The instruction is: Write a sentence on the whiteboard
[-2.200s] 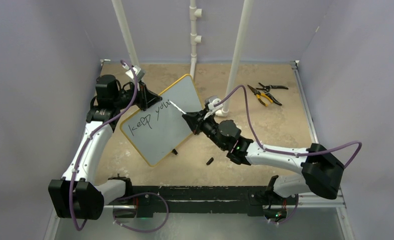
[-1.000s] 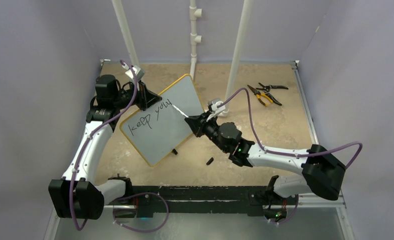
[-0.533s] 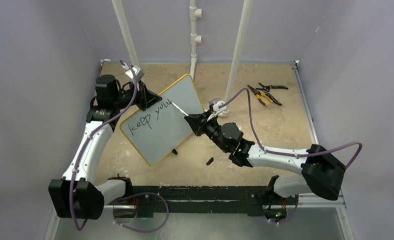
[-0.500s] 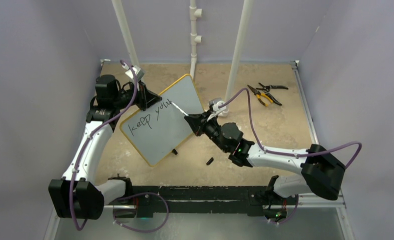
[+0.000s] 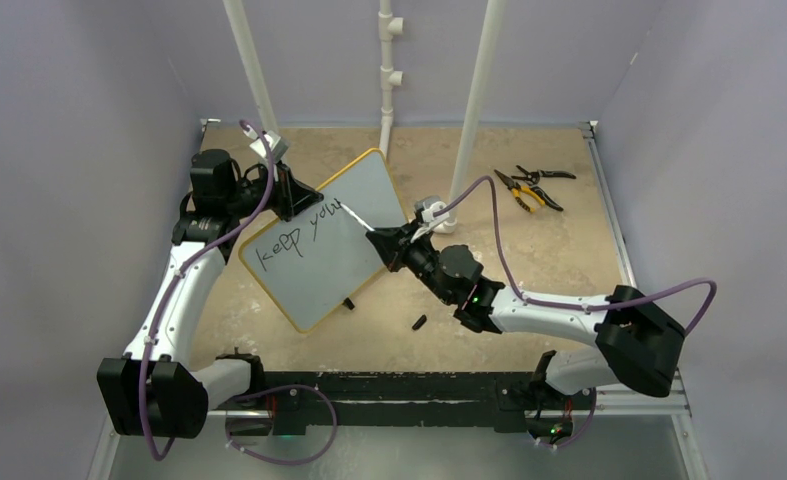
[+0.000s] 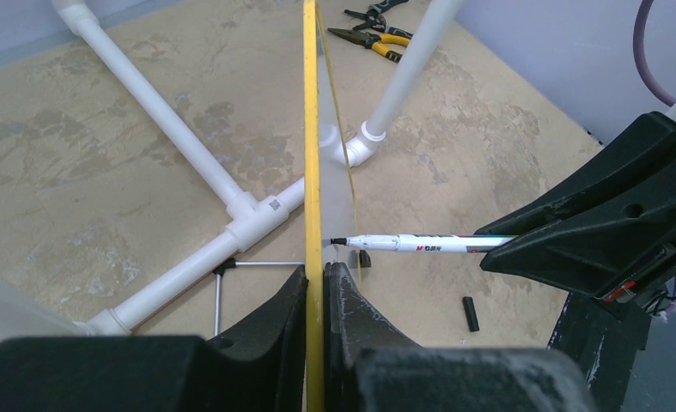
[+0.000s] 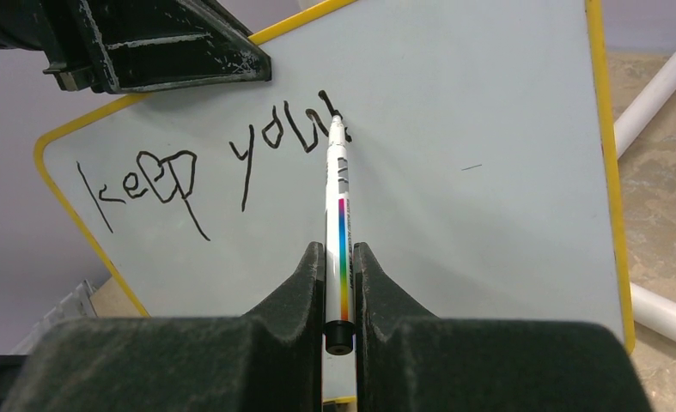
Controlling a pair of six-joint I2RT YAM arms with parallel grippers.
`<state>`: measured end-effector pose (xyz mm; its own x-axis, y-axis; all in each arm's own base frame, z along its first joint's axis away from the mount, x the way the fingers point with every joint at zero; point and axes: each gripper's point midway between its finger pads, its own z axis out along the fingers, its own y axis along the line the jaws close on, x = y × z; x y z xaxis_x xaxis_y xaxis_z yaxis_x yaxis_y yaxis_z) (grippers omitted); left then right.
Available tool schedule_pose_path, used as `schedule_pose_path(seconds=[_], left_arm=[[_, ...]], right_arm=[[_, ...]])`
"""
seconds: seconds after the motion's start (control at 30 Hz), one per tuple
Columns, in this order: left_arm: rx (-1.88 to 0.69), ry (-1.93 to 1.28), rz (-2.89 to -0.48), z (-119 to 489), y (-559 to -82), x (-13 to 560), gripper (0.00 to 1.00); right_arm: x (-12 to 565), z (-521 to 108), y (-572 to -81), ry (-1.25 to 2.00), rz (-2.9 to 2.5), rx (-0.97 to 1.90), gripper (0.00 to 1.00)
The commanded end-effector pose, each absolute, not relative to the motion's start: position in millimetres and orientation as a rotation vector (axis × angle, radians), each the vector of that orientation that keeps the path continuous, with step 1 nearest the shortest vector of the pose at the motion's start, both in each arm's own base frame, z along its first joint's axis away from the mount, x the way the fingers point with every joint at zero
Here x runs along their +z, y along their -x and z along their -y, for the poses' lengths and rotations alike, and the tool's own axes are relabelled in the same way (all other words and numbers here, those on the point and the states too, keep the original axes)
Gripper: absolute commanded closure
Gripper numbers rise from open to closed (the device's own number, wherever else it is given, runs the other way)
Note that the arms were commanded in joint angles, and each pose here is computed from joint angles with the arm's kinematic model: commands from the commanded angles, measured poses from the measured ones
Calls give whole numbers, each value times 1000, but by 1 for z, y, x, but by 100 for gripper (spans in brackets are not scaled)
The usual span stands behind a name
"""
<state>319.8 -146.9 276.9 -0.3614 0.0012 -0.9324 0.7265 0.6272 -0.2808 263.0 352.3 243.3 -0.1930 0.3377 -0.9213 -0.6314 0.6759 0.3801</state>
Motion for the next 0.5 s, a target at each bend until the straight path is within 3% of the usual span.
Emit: schedule_pose_path(seconds=[0.0, 0.47], left_arm=[[-892, -634, -1768, 152, -316, 276, 100], [-892, -634, -1768, 152, -316, 276, 100]], right_arm=[[270, -355, -272, 209, -1462, 899, 100], [267, -349, -282, 141, -1485, 858, 100]])
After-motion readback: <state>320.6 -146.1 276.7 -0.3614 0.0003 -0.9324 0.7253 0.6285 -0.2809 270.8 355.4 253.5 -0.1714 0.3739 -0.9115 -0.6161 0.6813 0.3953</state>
